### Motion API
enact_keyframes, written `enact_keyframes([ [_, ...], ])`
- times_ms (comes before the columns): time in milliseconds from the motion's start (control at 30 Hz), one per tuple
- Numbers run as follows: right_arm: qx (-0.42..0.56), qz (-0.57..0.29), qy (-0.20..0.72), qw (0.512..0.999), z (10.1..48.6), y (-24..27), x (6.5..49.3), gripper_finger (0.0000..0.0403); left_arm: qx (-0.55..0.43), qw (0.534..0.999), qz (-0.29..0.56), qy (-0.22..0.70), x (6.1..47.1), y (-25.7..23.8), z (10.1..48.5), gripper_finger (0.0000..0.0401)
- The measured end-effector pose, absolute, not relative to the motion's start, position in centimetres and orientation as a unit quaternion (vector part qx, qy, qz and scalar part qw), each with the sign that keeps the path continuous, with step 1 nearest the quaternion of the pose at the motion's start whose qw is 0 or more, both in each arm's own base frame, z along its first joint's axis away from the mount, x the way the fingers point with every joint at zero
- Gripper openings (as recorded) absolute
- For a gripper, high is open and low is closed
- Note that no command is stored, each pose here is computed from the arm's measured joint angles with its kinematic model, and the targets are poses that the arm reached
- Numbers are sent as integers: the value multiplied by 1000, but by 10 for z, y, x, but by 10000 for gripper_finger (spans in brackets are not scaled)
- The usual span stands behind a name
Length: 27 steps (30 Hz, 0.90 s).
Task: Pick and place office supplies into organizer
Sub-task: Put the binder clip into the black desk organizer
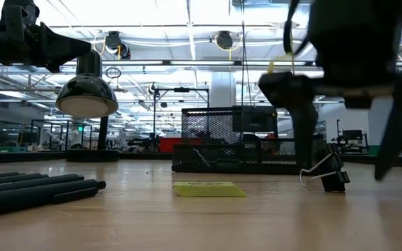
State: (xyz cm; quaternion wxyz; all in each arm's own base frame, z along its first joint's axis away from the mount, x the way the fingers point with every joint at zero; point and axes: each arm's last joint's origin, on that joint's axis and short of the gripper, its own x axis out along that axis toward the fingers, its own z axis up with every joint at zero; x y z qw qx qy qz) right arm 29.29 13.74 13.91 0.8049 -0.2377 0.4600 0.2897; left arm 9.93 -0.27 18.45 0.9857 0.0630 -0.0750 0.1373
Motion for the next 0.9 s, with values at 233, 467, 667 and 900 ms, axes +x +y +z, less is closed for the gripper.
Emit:
enact_keyframes([
  [233, -242, 292, 416, 826, 127, 136, 289, 233, 64, 986, 138, -75, 99, -3, 184, 47],
  [467, -225, 284, 420, 832, 121, 132, 285, 186, 63, 986, 137, -74, 99, -3, 184, 47],
  [667, -222, 283, 415, 836, 122, 132, 286, 142, 64, 986, 137, -74, 99, -3, 184, 47],
  [900, -203, 269, 394, 855, 125, 133, 291, 115, 61, 986, 137, -74, 99, -3, 184, 47],
])
